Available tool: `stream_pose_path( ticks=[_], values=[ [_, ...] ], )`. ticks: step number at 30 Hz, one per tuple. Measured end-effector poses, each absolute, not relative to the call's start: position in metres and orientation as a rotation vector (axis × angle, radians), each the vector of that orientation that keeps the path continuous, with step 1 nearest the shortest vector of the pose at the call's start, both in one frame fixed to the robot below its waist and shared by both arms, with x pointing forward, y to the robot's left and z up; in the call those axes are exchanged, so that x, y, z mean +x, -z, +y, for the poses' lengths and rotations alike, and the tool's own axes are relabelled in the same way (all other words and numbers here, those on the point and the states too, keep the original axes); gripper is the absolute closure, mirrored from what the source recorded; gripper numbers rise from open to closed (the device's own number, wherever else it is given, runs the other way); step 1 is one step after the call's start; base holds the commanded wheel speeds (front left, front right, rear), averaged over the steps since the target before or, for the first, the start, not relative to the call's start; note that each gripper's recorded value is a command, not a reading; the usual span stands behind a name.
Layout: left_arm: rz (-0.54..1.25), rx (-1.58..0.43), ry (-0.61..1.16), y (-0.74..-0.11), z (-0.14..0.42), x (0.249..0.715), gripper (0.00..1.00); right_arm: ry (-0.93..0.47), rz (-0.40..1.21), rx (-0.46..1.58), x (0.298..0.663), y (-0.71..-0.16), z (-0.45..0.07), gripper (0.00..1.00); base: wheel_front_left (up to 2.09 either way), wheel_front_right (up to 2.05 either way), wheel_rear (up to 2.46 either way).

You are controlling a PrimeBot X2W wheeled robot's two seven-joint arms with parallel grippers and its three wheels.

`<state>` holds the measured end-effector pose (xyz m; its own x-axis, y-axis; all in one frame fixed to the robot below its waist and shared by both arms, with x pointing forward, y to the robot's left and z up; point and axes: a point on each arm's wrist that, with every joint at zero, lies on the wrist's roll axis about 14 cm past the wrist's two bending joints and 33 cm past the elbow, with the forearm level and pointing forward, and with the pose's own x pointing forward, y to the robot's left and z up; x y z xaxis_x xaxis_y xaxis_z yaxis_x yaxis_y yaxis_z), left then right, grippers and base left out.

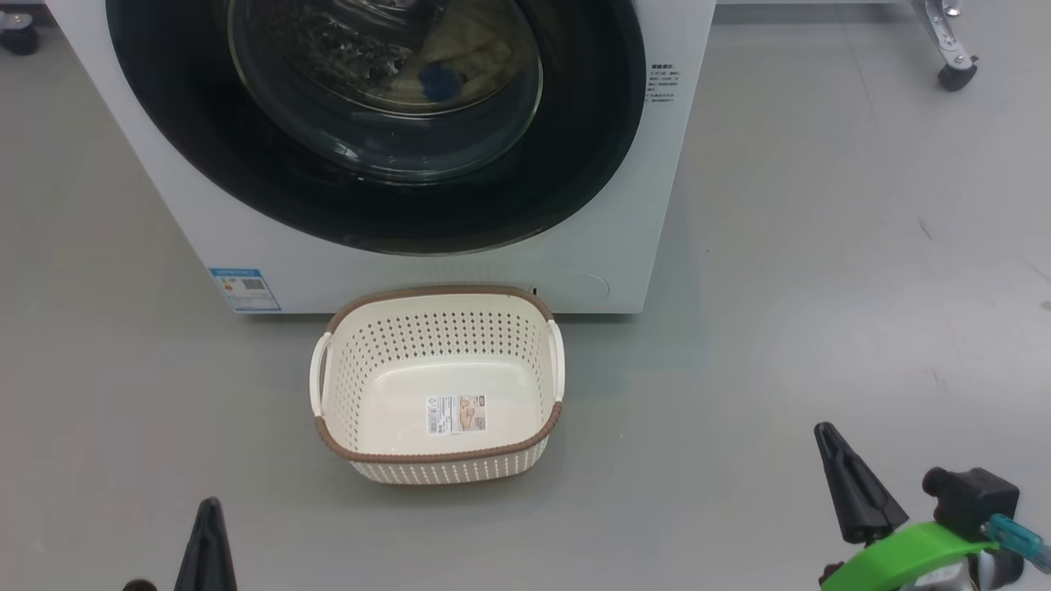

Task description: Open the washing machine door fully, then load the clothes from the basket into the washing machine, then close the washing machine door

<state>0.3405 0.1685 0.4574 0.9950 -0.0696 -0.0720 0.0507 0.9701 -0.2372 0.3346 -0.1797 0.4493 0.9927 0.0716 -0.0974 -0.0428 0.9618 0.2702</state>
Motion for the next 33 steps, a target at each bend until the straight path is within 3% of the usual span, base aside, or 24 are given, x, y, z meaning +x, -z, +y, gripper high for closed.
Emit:
stream_pose_path(
  ticks=[33],
  values=[
    [0.125, -0.570, -0.031, -0.452, 0.181, 0.344, 1.00, 0.036, 0.121, 0.593, 0.343, -0.451, -0.193, 1.00, 0.00, 0.00, 0.00]
  ],
)
